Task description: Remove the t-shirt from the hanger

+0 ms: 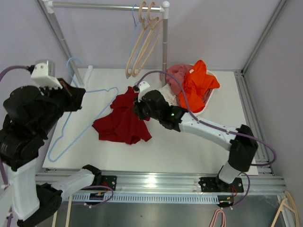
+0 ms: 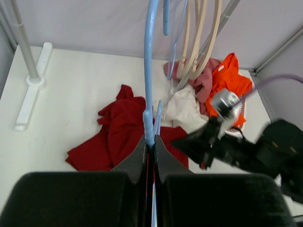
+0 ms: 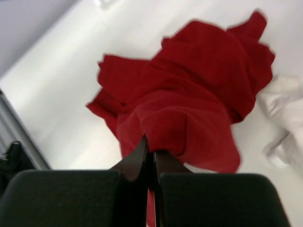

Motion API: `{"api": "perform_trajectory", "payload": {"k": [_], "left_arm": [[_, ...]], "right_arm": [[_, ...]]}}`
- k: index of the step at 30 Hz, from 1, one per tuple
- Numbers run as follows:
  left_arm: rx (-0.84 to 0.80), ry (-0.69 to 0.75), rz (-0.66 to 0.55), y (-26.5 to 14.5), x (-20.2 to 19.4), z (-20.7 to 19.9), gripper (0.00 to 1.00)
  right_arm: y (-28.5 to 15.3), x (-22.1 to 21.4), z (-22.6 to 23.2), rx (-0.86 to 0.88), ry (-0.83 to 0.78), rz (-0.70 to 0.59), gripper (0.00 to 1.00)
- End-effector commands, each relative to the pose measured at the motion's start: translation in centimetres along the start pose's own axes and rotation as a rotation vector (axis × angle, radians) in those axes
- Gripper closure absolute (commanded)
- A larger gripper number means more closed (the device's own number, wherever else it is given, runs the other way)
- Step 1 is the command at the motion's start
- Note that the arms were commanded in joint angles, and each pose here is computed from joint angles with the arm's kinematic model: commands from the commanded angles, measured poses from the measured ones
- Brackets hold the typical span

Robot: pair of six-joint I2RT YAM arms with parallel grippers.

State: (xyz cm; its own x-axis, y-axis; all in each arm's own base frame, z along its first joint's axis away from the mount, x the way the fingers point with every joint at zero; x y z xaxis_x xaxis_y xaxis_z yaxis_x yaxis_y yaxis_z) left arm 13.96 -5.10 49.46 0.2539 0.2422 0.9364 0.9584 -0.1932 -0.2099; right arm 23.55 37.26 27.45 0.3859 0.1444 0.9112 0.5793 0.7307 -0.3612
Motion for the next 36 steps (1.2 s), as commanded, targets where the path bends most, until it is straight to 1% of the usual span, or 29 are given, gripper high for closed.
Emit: {"api": "perform_trajectory", "payload": {"k": [1,2,3,4,5,6,7,8,9,10,11,12,13,15,18,19,20,21,22,24,26,27,29,31,32,36], "left_arm": [[0.087,0.038,0.065,0.2,-2.0,1.5,0.99],[0.102,0.036,0.057,0.1,-2.0,1.7,0.99],[0.113,0.033,0.046,-0.1,-1.9,1.9,0.99],[0.142,0.034,0.032,0.0,-1.7,2.2,0.99],[0.158,0.034,0.013,-0.1,-1.4,2.3,0.99],[0.178,0.038,0.000,0.0,-1.2,2.6,0.99],[0.193,0.051,-0.017,0.2,-0.9,2.7,0.99],[0.221,0.055,-0.033,0.3,-0.4,2.9,0.99],[0.232,0.056,-0.043,0.4,-0.1,3.1,0.99],[0.230,0.061,-0.038,1.1,0.1,3.0,0.99],[0.198,0.060,-0.053,1.1,0.7,2.6,0.99],[0.185,0.061,-0.057,1.3,0.9,2.5,0.99],[0.187,0.063,-0.066,1.6,1.2,2.6,0.99],[0.191,0.059,-0.097,1.6,1.9,2.6,0.99],[0.194,0.054,-0.118,1.4,2.4,2.6,0.99],[0.195,0.048,-0.121,1.4,2.4,2.6,0.99],[0.198,0.044,-0.126,1.3,2.4,2.7,0.99],[0.208,0.040,-0.129,1.3,2.4,2.8,0.99],[0.211,0.039,-0.125,1.4,2.3,2.9,0.99],[0.230,0.036,-0.117,1.6,2.2,3.1,0.99],[0.226,0.032,-0.109,1.9,2.1,3.2,0.99],[0.232,0.031,-0.103,2.1,1.9,3.4,0.99],[0.210,0.022,-0.106,2.3,2.1,3.2,0.99],[0.210,0.015,-0.089,2.9,2.0,3.3,0.99],[0.211,0.013,-0.105,2.5,2.6,3.2,0.99],[0.210,0.003,-0.092,3.4,2.9,3.3,0.99]], "right_arm": [[2.8,-3.4,-0.1,0.007,0.024,0.181,1.00],[3.6,-2.6,0.3,0.012,0.025,0.178,1.00],[5.2,-4.8,-0.1,-0.008,0.016,0.262,1.00],[6.0,-5.4,0.0,-0.015,0.011,0.289,1.00],[6.7,-4.7,0.2,-0.021,0.009,0.280,1.00],[8.0,-6.5,-0.3,-0.053,0.004,0.332,0.98],[8.5,-6.8,-0.4,-0.064,0.005,0.341,0.95],[9.0,-7.1,-0.5,-0.073,0.013,0.346,0.88],[9.5,-6.7,-0.6,-0.094,0.016,0.341,0.73],[10.3,-7.5,-1.0,-0.113,0.021,0.360,0.65],[10.7,-7.5,-1.2,-0.119,0.025,0.360,0.49],[11.1,-6.8,-1.0,-0.117,0.029,0.343,0.03],[11.6,-7.4,-0.8,-0.103,0.027,0.368,0.00],[12.1,-6.8,-0.3,-0.067,0.029,0.373,0.00],[13.0,-8.3,0.4,-0.040,0.041,0.438,0.01],[13.4,-7.9,0.6,-0.036,0.041,0.430,0.00],[14.1,-9.2,0.7,-0.039,0.032,0.456,0.00],[14.1,-9.8,1.6,-0.006,0.028,0.481,0.00],[14.3,-9.9,1.8,-0.006,0.021,0.481,0.00],[14.9,-11.6,2.3,-0.006,0.004,0.523,0.01],[15.3,-11.9,2.7,0.001,-0.001,0.536,0.01],[15.6,-13.2,2.5,-0.008,-0.012,0.576,0.00],[15.8,-13.7,3.0,-0.008,-0.036,0.589,0.00],[15.9,-15.3,2.5,-0.060,-0.063,0.633,0.00],[15.8,-15.8,2.3,-0.071,-0.070,0.650,0.00],[14.8,-17.5,1.6,-0.089,-0.088,0.705,0.01]]}}
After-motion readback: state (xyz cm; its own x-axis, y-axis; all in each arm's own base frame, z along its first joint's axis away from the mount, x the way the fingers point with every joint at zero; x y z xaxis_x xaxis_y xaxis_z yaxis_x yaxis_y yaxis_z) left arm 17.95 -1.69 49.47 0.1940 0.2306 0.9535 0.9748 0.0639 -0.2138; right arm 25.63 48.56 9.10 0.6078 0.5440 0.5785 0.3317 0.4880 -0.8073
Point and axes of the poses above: each gripper's point midway between its finger pads, its own y axis out along the fingers, its own z axis along the line the jaws close on, x = y × z, the point moved 7 cm from there along -y, back along the fingers, and after that the axes turned 1 degree about -y, right-handed, at the moved point
